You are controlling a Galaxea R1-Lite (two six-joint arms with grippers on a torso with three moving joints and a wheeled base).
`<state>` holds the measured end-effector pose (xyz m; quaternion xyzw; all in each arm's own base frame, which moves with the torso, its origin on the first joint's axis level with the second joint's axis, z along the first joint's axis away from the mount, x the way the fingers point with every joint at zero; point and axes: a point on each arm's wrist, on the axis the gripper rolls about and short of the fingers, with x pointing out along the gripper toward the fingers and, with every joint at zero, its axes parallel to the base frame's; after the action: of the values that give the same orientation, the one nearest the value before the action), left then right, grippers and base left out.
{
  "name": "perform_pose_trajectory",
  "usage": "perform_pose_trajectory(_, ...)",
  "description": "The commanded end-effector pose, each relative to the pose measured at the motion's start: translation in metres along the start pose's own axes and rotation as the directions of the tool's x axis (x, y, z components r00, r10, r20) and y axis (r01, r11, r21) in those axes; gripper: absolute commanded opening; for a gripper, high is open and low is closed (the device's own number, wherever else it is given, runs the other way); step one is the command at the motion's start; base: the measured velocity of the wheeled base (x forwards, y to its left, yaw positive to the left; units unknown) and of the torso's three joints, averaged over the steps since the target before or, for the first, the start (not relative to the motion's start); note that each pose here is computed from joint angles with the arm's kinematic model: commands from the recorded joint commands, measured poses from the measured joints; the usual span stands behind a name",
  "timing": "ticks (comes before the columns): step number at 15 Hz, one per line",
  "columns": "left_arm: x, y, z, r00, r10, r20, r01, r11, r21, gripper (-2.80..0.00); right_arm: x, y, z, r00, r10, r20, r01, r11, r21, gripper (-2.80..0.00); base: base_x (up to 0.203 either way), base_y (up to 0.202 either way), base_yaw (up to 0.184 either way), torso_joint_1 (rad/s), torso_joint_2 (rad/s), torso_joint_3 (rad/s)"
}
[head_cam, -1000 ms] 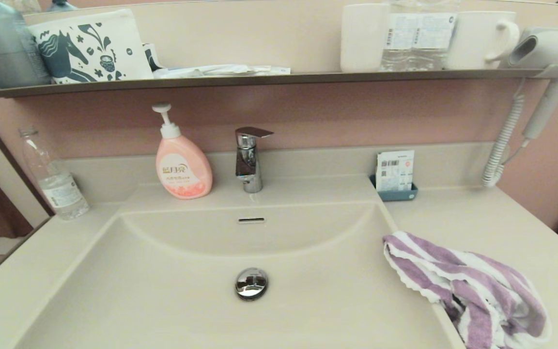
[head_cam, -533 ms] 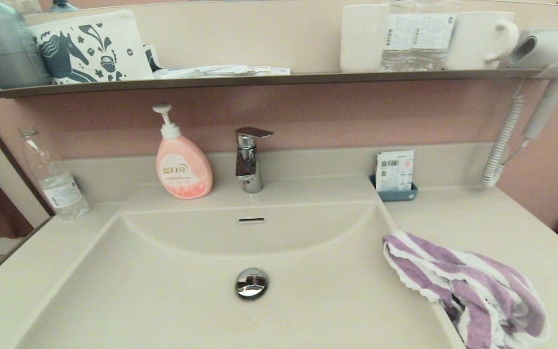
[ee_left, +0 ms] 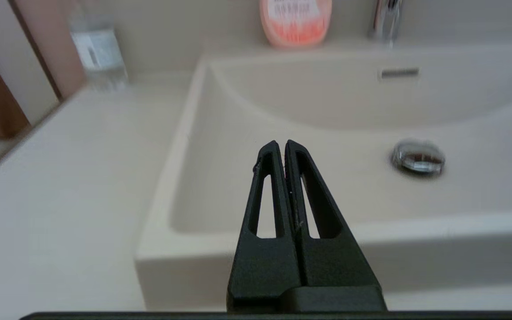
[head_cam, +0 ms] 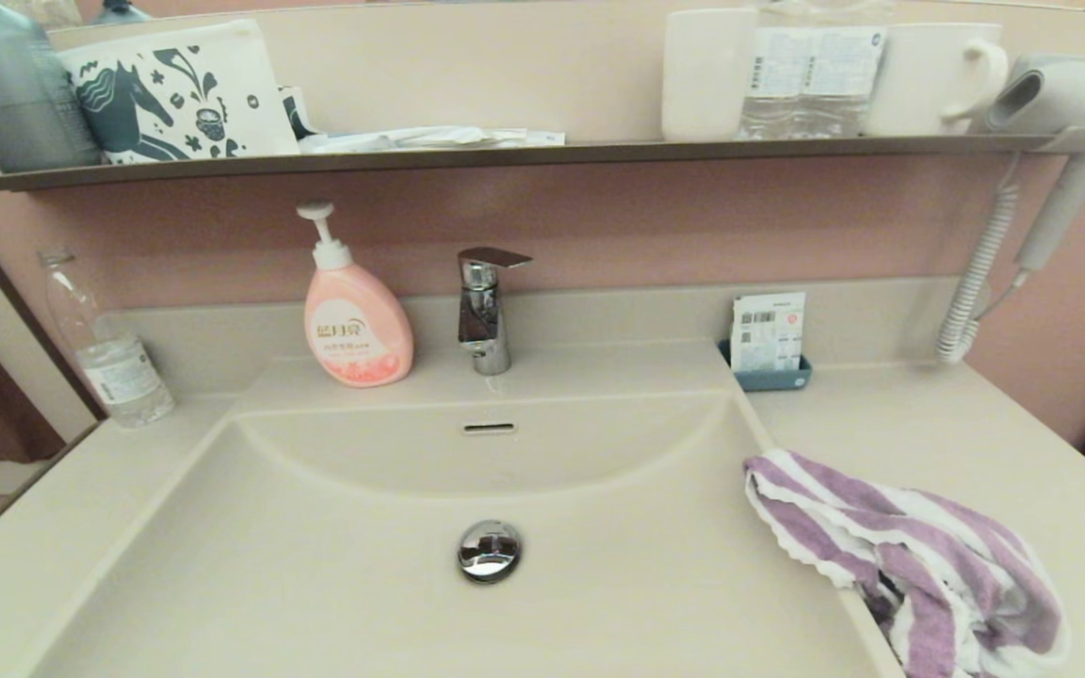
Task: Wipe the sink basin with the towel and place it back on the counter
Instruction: Pick up the cloth
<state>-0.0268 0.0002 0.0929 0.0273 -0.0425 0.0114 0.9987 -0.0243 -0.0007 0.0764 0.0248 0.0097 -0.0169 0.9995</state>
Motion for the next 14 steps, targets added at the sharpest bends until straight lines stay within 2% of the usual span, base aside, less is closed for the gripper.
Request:
perform_pose_trajectory(1, 0.003, -0.001, -0.011, 0.999, -0.004, -0.032, 0.004, 1.000, -0.004, -2.80, 0.000, 0.000, 0.000, 1.000, -0.001, -0.001, 0.001, 1.000, 0.001, -2.80, 0.000, 0.000, 0.000, 0.000, 0.00, 0.000)
perform_pose_trajectory(5, 0.003, -0.001, -0.012, 0.999, -0.035, -0.032, 0.034, 0.999, -0.014, -2.80, 0.000, 0.000, 0.000, 1.000, -0.001, -0.001, 0.001, 1.000, 0.001, -2.80, 0.000, 0.000, 0.000, 0.000, 0.00, 0.000)
perform_pose_trajectory(11, 0.003, -0.001, -0.012, 0.999, -0.034, -0.027, 0.033, 0.999, -0.040, -2.80, 0.000, 0.000, 0.000, 1.000, -0.002, -0.007, 0.002, 1.000, -0.004, -2.80, 0.000, 0.000, 0.000, 0.000, 0.00, 0.000)
perform_pose_trajectory(14, 0.003, -0.001, -0.012, 0.999, -0.028, -0.026, 0.025, 0.994, -0.109, -2.80, -0.004, 0.000, 0.010, 1.000, -0.014, 0.015, 0.014, 1.000, -0.005, -2.80, 0.000, 0.000, 0.000, 0.000, 0.00, 0.000)
